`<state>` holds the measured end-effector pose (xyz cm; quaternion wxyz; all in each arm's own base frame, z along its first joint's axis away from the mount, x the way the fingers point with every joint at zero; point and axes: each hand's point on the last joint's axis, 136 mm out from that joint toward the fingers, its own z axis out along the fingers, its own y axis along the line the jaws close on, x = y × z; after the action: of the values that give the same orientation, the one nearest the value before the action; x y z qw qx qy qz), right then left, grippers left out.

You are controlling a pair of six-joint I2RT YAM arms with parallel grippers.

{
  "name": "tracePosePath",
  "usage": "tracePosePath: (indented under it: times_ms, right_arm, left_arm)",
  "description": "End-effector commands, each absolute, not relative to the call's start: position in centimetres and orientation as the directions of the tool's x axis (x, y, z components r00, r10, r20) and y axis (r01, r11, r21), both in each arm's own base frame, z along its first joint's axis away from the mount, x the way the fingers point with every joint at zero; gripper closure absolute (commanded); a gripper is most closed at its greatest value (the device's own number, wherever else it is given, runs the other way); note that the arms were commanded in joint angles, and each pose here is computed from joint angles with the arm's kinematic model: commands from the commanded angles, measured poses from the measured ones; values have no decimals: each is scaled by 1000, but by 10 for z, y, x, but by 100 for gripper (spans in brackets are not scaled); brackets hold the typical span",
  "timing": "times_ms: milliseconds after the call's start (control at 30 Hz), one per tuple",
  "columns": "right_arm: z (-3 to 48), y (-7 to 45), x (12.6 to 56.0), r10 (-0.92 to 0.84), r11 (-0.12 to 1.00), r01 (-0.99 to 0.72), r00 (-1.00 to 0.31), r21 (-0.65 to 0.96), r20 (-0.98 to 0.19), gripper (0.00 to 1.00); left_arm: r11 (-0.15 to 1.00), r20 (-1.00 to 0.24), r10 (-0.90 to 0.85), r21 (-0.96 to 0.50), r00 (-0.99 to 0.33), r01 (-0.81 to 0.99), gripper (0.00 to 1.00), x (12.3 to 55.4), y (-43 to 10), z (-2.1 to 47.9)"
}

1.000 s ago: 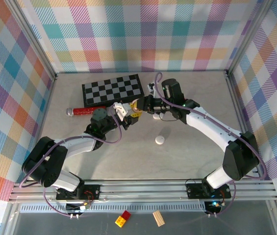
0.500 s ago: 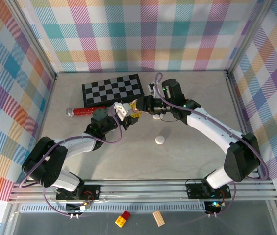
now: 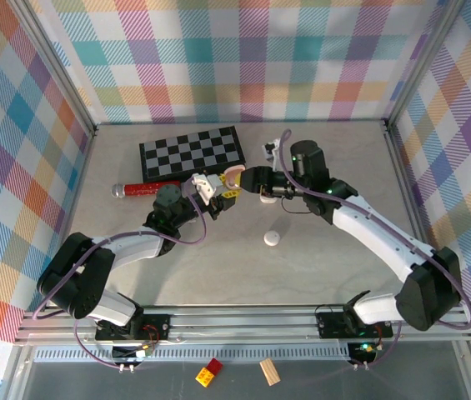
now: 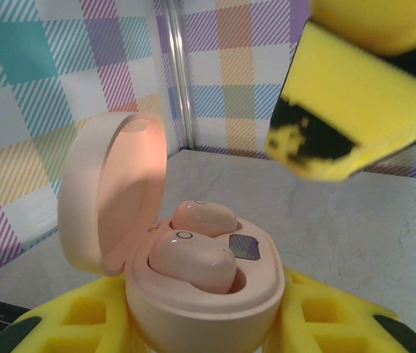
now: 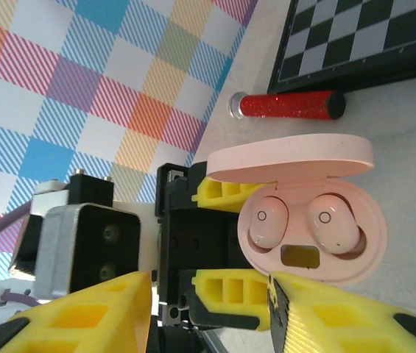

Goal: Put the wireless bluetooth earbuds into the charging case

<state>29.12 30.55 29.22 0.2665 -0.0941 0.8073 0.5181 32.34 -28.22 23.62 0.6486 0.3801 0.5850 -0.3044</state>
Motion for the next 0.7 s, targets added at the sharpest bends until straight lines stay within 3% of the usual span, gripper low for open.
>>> tracePosePath:
  times_ms: [0, 267, 667]
  right_arm:
    - [303, 294, 300, 162, 458, -458, -799, 761, -579, 55]
    - [298, 304, 307, 140, 417, -447, -829, 791, -542, 55]
    - [280, 306, 310, 126, 444, -415, -848, 794, -514, 55]
  left_arm:
    - [503, -985, 21, 159, 172, 849, 67, 316, -284, 246]
    - [449, -982, 5, 172, 190, 877, 67, 304, -289, 252]
    - [396, -981, -3, 177, 195, 901, 67, 297, -294, 253]
